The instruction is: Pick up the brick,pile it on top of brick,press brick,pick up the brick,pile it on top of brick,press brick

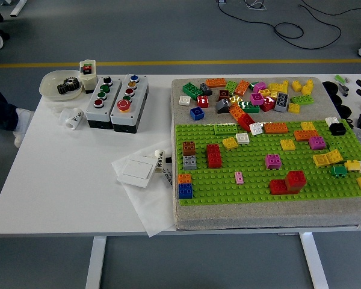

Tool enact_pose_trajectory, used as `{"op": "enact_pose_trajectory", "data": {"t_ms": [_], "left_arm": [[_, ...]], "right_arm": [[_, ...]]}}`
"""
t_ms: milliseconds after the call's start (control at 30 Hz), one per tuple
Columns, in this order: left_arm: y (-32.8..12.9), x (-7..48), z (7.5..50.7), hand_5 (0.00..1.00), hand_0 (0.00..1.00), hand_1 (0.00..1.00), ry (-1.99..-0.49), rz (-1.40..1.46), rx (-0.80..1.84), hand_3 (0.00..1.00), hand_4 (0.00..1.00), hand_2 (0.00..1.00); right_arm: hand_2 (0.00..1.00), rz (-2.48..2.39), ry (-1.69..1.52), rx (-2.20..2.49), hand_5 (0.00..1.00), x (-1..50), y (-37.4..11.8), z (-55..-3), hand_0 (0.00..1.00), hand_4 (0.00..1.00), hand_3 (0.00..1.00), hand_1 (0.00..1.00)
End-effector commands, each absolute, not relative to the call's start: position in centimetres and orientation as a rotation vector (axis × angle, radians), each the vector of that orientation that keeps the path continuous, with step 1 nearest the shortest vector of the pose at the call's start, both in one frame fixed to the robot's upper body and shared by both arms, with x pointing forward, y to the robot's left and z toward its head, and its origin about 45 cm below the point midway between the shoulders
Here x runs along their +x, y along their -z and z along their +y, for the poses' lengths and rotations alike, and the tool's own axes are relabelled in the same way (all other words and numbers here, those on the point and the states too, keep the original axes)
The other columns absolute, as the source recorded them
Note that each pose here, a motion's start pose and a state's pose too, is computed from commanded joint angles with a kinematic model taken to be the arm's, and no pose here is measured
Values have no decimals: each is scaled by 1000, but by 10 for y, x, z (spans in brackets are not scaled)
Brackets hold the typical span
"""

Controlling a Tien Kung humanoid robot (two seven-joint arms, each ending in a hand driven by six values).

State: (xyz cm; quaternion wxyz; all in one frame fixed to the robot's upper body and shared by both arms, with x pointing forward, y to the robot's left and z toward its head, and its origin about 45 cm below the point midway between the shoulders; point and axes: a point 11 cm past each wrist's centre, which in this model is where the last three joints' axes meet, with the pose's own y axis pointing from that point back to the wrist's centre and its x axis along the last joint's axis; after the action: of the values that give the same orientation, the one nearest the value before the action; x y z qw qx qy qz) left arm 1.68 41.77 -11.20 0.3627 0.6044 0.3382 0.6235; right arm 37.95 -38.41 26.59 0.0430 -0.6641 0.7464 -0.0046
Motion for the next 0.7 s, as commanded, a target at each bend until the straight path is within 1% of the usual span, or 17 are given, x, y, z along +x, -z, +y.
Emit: {"op": "enact_pose_trajectory", "data": {"t_ms": [700], "left_arm": [[112,24,417,626,724,747,-1596,873,1563,624,676,791]], "right_arm": [[849,2271,-65,-2113,998,378,-262,-370,886,998,866,823]]}}
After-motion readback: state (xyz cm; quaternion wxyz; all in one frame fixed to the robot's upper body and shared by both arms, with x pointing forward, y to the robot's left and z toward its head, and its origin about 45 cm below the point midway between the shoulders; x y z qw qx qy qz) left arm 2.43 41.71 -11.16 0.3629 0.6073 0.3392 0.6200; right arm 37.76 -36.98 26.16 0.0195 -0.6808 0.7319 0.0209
